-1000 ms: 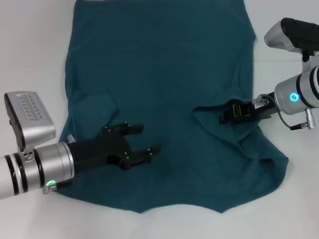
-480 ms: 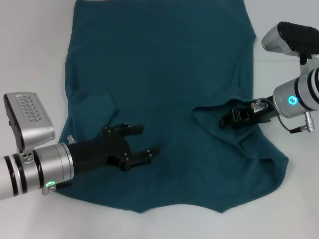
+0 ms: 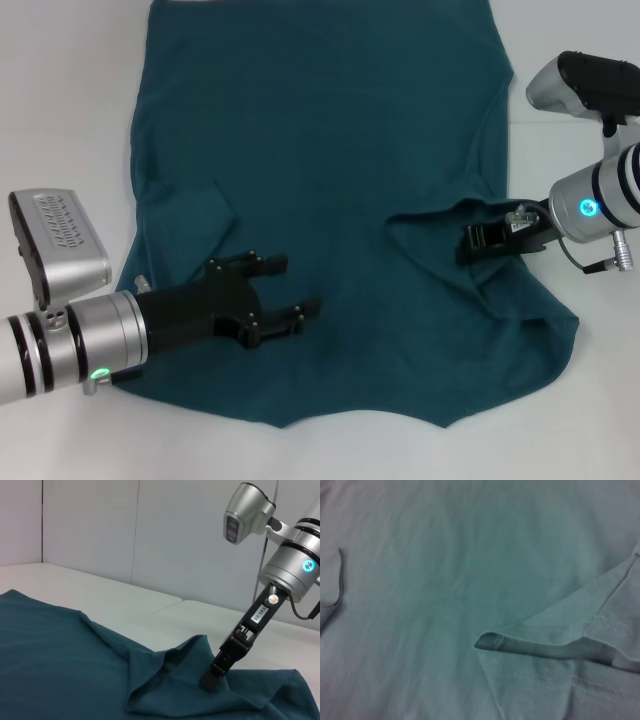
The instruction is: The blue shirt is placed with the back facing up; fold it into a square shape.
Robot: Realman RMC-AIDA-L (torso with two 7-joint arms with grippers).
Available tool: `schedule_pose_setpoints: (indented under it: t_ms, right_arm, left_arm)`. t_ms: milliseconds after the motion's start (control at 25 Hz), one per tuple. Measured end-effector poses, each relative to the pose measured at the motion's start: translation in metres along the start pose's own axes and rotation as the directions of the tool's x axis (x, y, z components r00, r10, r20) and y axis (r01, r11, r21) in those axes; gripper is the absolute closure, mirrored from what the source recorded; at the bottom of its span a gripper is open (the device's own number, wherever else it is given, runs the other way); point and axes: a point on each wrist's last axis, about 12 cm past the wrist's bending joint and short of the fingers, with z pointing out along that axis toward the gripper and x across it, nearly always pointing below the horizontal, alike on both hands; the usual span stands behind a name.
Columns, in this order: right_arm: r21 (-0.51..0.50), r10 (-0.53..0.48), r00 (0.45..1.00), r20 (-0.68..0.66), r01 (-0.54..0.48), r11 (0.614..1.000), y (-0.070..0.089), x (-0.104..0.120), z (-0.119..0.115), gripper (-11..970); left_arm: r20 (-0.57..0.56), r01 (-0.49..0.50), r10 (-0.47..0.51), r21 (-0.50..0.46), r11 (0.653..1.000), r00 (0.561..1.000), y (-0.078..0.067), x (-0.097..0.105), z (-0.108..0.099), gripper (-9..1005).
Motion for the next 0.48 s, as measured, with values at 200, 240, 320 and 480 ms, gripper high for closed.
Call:
schedule_pose_setpoints:
  t_ms: [200,240,320,480]
  right_arm:
    - [0.001,-0.001,1.0,0.001,0.001,1.0,0.0007,0.0004,0.0012,912]
    - [0.001,0.002,1.0,0.005,-0.002,1.0,0.0003,0.0007,0.0013,917]
    - [-0.001,0.001,1.0,0.02,-0.001,1.0,0.0001,-0.0001,0.0009,929]
    - [-0.015,-0.031,0.998,0.053,0.031,0.999,0.0046,-0.0024,0.0002,936]
  left_arm:
    - [0.0,0.002,-0.002,0.0,1.0,1.0,-0.0006,0.0005,0.0002,262]
    - [0.0,0.002,-0.002,0.0,1.0,1.0,-0.0005,0.0004,0.0001,262]
    - [-0.001,0.001,-0.001,-0.001,1.0,1.0,-0.0002,0.0005,-0.0002,262]
    - [-0.002,0.001,-0.001,0.0,1.0,1.0,-0.0001,0.0006,-0.0004,262]
